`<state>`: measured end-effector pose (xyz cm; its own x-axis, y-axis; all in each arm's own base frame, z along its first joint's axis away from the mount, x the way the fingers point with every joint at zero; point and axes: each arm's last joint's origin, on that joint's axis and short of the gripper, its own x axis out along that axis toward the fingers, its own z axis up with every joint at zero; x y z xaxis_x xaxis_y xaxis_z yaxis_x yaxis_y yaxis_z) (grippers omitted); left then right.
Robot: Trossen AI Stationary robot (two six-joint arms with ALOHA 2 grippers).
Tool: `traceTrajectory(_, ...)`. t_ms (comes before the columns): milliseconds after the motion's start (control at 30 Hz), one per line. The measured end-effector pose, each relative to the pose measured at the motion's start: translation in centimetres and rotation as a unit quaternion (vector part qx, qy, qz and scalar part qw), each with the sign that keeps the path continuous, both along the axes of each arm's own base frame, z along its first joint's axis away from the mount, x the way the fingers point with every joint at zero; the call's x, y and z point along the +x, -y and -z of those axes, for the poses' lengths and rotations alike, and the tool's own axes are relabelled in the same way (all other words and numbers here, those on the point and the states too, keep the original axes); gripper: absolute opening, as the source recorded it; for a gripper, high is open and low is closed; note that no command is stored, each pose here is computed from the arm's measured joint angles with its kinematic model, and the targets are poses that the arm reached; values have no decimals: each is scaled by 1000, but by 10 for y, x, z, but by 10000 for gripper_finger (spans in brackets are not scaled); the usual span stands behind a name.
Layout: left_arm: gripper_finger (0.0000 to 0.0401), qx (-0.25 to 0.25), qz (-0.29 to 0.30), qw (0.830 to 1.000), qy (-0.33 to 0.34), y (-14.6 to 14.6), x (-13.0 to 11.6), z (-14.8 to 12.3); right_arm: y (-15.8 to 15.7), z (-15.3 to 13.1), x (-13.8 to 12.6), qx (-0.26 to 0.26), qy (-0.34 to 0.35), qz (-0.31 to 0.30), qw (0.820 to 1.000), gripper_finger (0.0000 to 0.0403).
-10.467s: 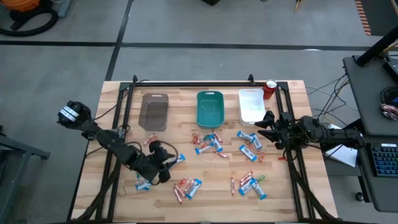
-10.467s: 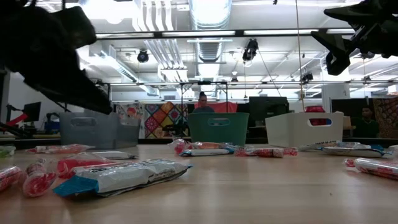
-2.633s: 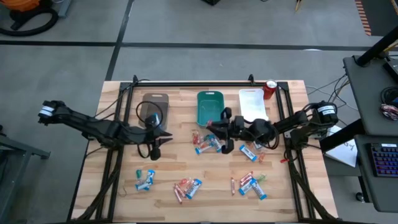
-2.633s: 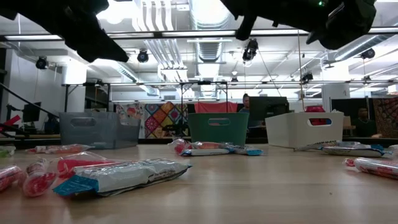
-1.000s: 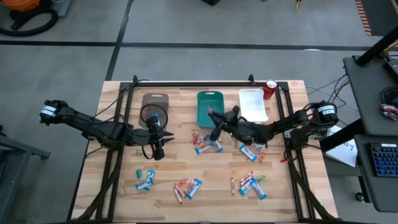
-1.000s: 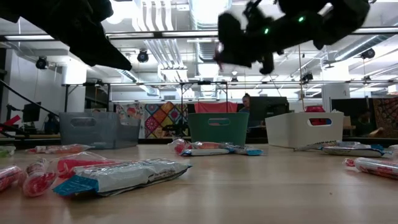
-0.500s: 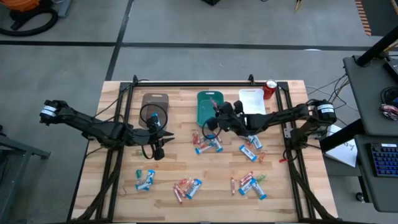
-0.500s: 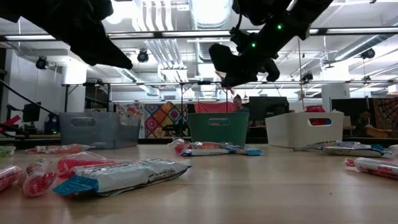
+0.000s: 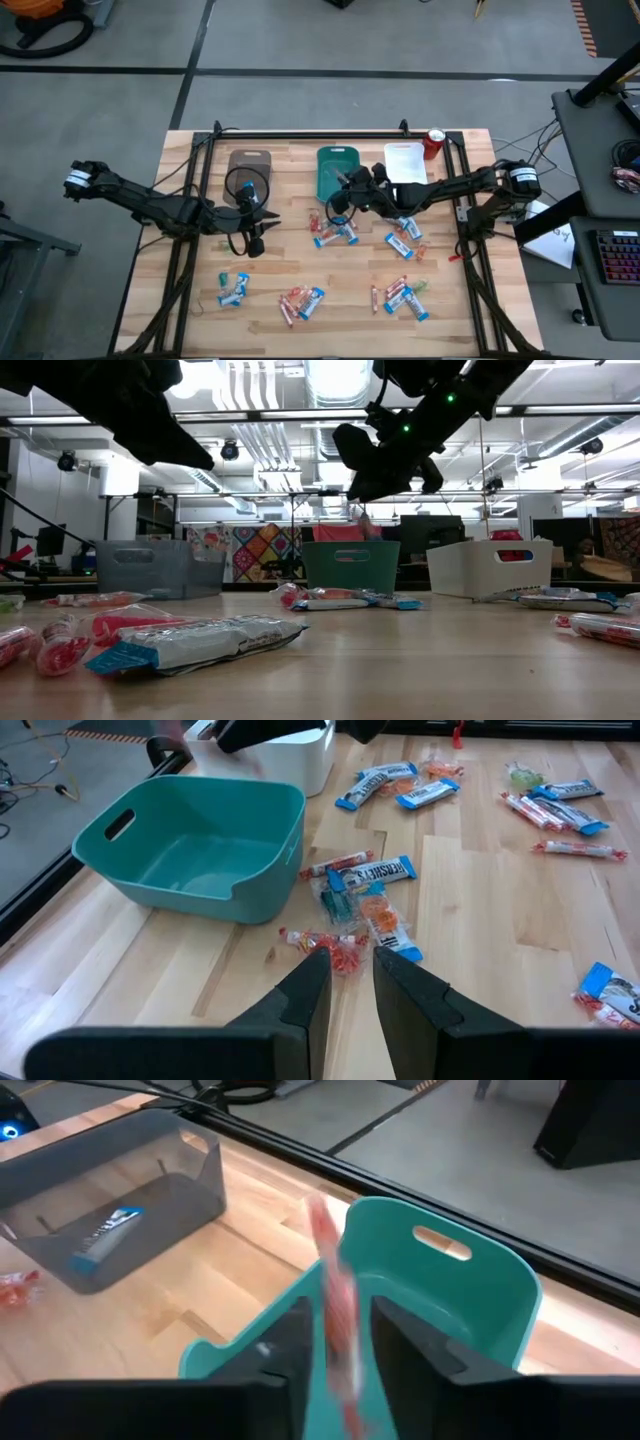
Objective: Sort candy
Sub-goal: Put the red candy into the green bin, then put the orange gummy into the white bin
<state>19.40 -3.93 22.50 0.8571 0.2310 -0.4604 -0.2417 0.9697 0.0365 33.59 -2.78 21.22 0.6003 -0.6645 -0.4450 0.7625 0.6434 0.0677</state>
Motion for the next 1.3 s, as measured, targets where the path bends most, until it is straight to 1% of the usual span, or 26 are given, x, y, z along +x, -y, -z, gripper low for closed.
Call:
traceTrajectory(167, 64, 0, 0, 1000, 1, 0, 0, 0, 0, 0, 0, 1, 1, 0, 1000, 169)
traceTrajectory(333, 64, -11, -5, 1000, 3, 0, 0, 0, -2, -4, -1, 5, 7, -7, 1000, 199)
traceTrajectory(467, 64, -49, -19, 999, -7, 0, -1, 0, -10, -14, -3, 39, 26, -65, 997, 202)
traceTrajectory(600, 64, -113, -15, 992, -53, 2, -5, -3, -23, -23, -4, 90, 41, -155, 983, 197)
traceTrajectory(700, 64, -163, -32, 982, -91, 2, -9, -5, -37, -32, -4, 126, 55, -227, 964, 193)
traceTrajectory(800, 64, -207, -66, 966, -138, 2, -16, -6, -52, -37, -3, 143, 58, -275, 949, 190)
traceTrajectory(900, 64, -245, -131, 943, -182, 0, -24, -1, -64, -40, -3, 139, 57, -296, 943, 189)
traceTrajectory(967, 64, -262, -184, 923, -213, -1, -27, 7, -69, -41, -3, 133, 52, -308, 941, 189)
traceTrajectory(1033, 64, -266, -224, 906, -240, -1, -28, 16, -73, -41, -4, 126, 42, -318, 939, 189)
traceTrajectory(1067, 64, -263, -234, 901, -252, -1, -27, 21, -75, -41, -4, 121, 38, -323, 938, 189)
traceTrajectory(1133, 64, -253, -242, 897, -269, 0, -23, 29, -75, -40, -5, 119, 34, -324, 938, 189)
traceTrajectory(1300, 64, -219, -253, 894, -298, 3, -10, 42, -74, -38, -6, 119, 19, -322, 939, 189)
